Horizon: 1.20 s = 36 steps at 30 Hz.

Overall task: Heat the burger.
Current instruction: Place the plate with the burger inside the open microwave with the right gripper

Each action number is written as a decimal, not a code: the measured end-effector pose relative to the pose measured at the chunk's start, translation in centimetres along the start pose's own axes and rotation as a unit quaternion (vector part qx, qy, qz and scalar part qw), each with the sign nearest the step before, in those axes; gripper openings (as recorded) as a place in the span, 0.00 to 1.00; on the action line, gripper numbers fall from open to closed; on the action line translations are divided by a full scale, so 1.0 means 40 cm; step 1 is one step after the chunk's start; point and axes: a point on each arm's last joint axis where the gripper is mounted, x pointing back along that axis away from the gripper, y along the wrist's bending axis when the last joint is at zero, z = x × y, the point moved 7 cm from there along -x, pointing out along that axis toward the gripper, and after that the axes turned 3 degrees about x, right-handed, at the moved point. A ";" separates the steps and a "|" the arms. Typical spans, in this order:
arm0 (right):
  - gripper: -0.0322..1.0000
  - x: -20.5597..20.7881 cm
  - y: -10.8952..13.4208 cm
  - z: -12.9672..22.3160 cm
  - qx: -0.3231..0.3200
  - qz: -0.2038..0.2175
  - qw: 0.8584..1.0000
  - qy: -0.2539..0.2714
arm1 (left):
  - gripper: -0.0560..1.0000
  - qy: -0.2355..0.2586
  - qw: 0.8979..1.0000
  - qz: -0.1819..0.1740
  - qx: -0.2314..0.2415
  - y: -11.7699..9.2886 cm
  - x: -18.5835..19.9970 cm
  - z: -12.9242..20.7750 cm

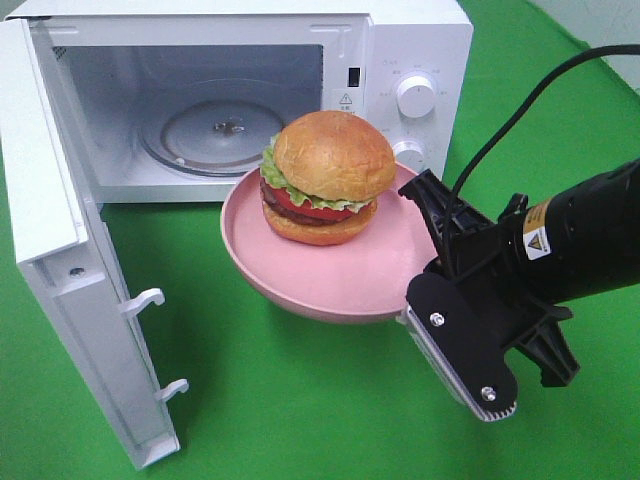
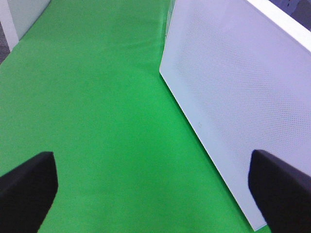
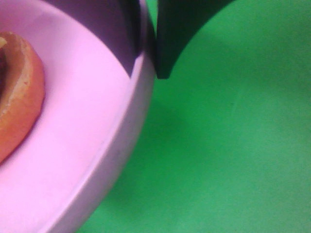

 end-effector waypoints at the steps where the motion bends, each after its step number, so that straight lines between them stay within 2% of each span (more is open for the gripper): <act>1: 0.07 -0.004 -0.012 0.002 -0.002 0.002 1.000 0.001 | 0.99 0.000 1.000 0.000 0.000 0.000 0.000 0.000; 13: 0.07 -0.045 -0.076 -0.038 0.018 0.006 1.000 -0.013 | 0.99 0.000 1.000 0.000 0.000 0.000 0.000 0.000; 23: 0.07 -0.092 -0.148 -0.034 0.004 0.013 1.000 -0.012 | 0.99 0.000 1.000 0.000 0.000 0.000 0.000 0.000; 36: 0.07 -0.136 -0.202 -0.026 0.001 0.005 1.000 -0.007 | 0.99 0.000 1.000 0.000 0.000 0.000 0.000 0.000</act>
